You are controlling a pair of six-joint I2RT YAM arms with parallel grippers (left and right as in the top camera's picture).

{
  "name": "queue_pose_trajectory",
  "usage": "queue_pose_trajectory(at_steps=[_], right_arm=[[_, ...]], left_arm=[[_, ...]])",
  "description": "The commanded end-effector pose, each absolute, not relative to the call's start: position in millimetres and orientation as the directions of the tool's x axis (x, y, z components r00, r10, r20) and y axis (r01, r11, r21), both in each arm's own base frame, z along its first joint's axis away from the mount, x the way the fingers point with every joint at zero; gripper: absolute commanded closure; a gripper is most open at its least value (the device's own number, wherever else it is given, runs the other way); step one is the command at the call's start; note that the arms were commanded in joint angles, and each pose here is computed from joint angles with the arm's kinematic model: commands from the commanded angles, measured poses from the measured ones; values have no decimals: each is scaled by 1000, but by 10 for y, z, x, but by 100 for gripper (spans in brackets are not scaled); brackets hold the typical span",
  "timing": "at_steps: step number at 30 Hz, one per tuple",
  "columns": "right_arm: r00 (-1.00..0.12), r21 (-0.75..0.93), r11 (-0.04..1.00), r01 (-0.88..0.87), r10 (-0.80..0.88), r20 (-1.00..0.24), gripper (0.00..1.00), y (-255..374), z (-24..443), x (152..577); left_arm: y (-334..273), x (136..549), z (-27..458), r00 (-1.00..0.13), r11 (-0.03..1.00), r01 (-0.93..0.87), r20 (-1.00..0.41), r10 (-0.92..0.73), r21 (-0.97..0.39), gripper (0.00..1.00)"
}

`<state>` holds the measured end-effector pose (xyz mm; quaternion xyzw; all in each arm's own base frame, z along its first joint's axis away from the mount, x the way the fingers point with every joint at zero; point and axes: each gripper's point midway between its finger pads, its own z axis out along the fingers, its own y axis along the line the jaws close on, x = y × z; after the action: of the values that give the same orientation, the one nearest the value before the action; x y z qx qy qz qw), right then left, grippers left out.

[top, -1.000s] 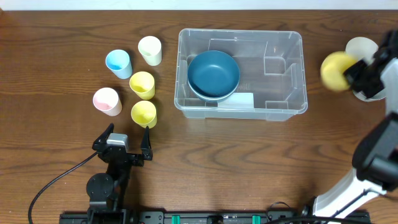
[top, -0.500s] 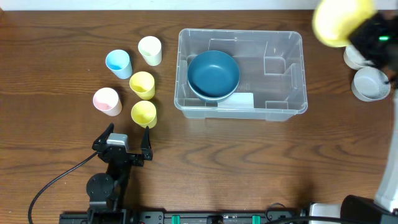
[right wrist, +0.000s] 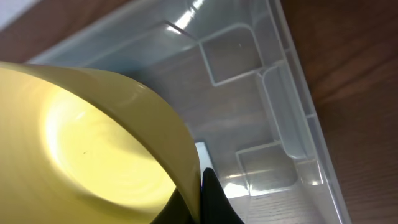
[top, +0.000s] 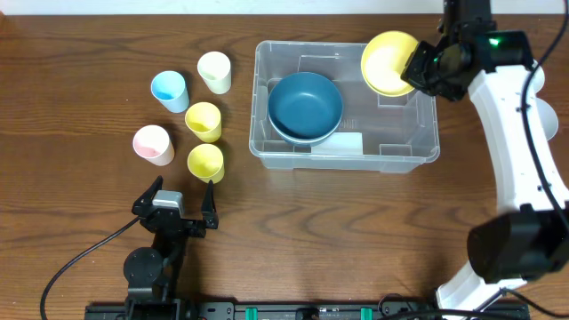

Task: Pack container
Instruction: 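Lift the yellow bowl with the right gripper and lower it into the bin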

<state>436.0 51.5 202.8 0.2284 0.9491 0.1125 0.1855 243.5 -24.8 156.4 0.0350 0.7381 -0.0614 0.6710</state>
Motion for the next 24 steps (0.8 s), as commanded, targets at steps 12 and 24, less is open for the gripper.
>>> queue_pose_trajectory(at_steps=[12, 24], right_arm=[[-870, 202, 882, 427, 461, -174, 99, 545, 1359, 4407], [-873, 177, 873, 454, 476, -111, 97, 566, 958, 4483]], left_arm=[[-262, 2427, 1412, -139, 989, 144, -990, -17, -37, 2], [-262, 2427, 1412, -139, 989, 144, -990, -17, -37, 2]])
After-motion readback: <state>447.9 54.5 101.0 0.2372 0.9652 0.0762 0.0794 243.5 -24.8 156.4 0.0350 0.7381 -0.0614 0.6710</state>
